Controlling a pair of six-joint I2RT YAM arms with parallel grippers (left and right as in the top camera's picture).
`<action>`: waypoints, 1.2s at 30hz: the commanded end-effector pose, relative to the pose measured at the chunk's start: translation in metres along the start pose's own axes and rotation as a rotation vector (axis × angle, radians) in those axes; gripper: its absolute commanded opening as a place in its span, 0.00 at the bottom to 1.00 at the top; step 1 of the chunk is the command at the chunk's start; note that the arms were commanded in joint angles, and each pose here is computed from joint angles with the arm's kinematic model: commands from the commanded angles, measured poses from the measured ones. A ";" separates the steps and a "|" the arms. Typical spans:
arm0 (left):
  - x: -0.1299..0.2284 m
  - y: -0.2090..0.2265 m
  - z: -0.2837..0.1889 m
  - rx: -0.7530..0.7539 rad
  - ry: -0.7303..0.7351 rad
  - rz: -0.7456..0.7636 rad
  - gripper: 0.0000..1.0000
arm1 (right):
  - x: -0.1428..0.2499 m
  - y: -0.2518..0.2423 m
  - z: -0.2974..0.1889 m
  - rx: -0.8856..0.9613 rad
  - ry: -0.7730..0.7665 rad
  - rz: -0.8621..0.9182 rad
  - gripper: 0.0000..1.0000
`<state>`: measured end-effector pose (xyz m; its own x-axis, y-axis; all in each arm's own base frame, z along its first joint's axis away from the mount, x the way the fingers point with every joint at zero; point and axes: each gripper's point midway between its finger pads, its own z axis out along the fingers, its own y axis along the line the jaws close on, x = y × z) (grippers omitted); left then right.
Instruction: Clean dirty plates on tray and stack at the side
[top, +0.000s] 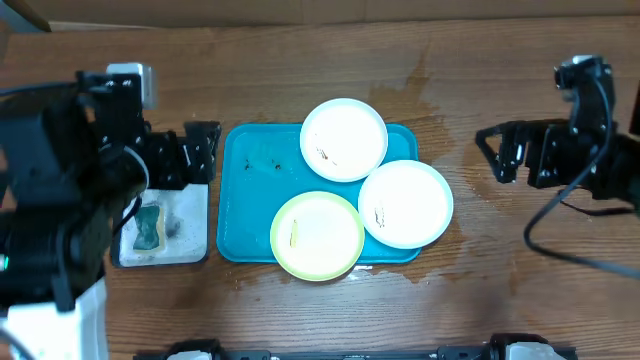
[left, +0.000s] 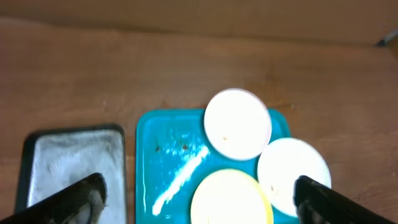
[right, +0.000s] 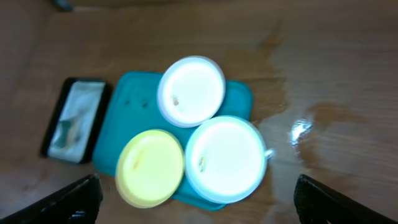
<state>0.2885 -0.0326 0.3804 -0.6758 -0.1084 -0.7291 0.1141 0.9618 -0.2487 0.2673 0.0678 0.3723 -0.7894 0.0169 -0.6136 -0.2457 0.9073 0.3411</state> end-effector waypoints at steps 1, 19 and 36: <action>0.008 0.019 0.012 -0.097 0.076 -0.011 0.80 | 0.002 0.006 0.013 -0.072 0.069 0.047 0.55; 0.083 0.106 0.029 -0.579 0.409 -0.181 1.00 | 0.127 0.026 0.188 0.186 0.543 0.174 0.34; 0.095 0.113 0.082 -0.520 0.386 -0.193 1.00 | 0.204 0.043 0.271 0.212 0.517 -0.050 0.35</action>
<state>0.2963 0.0504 0.2372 -0.8663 -0.2780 -0.4151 -0.3372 0.9384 0.0752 0.2399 0.2311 0.0799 -0.9672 -0.1945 -0.1634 -0.2262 0.9522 0.2054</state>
